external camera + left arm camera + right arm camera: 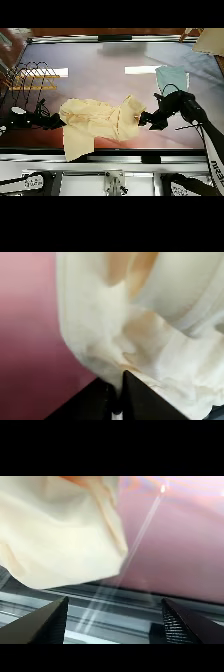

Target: Fold the shirts.

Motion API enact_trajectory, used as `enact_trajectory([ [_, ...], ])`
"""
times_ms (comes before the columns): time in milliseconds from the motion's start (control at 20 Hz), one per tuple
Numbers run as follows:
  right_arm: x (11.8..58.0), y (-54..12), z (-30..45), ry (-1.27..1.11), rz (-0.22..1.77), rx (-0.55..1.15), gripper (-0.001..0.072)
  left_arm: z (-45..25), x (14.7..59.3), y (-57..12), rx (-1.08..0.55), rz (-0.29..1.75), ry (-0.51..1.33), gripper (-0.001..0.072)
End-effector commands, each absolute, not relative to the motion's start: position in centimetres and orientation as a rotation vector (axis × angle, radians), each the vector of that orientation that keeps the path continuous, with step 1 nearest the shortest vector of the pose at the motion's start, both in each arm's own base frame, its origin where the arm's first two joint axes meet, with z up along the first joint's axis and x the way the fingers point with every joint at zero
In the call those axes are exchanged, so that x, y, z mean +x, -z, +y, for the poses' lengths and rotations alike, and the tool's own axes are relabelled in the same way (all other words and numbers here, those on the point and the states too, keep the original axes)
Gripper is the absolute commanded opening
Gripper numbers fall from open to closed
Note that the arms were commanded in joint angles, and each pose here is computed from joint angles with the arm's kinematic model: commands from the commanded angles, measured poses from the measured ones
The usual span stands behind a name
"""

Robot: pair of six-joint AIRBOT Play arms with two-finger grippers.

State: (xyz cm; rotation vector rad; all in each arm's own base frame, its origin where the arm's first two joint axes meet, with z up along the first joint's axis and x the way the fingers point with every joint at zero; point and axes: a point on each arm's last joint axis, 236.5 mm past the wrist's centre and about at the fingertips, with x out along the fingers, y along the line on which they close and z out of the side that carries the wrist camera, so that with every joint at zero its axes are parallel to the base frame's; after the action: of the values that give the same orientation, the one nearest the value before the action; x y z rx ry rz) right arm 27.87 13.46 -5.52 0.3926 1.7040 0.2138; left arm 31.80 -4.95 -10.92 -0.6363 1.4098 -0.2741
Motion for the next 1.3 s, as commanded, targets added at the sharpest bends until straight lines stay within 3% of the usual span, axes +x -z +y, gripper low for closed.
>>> enact_trajectory([
  [0,27.7,8.2,16.6,-0.254,1.717,0.414,0.0677,-6.0,32.4,8.4,-0.646,1.398,0.360,0.0037],
  [350,27.2,11.8,18.4,-0.239,1.797,0.471,0.0676,-5.3,34.2,3.4,-0.567,1.265,0.396,0.0037],
  [400,26.9,12.0,19.1,-0.251,1.812,0.482,0.0635,-5.2,34.5,2.8,-0.557,1.248,0.397,0.0037],
  [500,26.5,11.3,20.3,-0.292,1.807,0.473,0.0080,-5.1,35.2,1.4,-0.539,1.220,0.409,0.0036],
  [650,28.9,5.7,21.3,-0.446,1.636,0.385,0.0084,-4.9,36.8,-4.3,-0.456,1.098,0.443,0.0035],
  [750,33.1,-2.7,21.2,-0.530,1.346,0.291,0.0084,-4.7,38.2,-14.8,-0.255,0.818,0.474,0.0034],
  [850,36.7,-15.7,19.8,-0.550,0.932,0.170,0.0084,-4.8,36.9,-29.0,-0.075,0.450,0.426,0.0035],
  [950,36.4,-31.7,16.9,-0.507,0.473,0.100,0.0085,-5.2,30.7,-44.5,0.034,0.019,0.329,0.0036],
  [1050,31.4,-45.0,14.0,-0.476,0.101,0.091,0.0084,-6.2,21.9,-54.6,0.008,-0.312,0.270,0.0037],
  [1150,26.0,-51.5,11.8,-0.459,-0.074,0.069,0.0084,-7.8,14.4,-58.7,0.029,-0.491,0.267,0.0036],
  [1250,22.7,-53.7,11.2,-0.475,-0.135,0.078,0.0085,-8.8,10.2,-59.8,0.068,-0.564,0.261,0.0036],
])
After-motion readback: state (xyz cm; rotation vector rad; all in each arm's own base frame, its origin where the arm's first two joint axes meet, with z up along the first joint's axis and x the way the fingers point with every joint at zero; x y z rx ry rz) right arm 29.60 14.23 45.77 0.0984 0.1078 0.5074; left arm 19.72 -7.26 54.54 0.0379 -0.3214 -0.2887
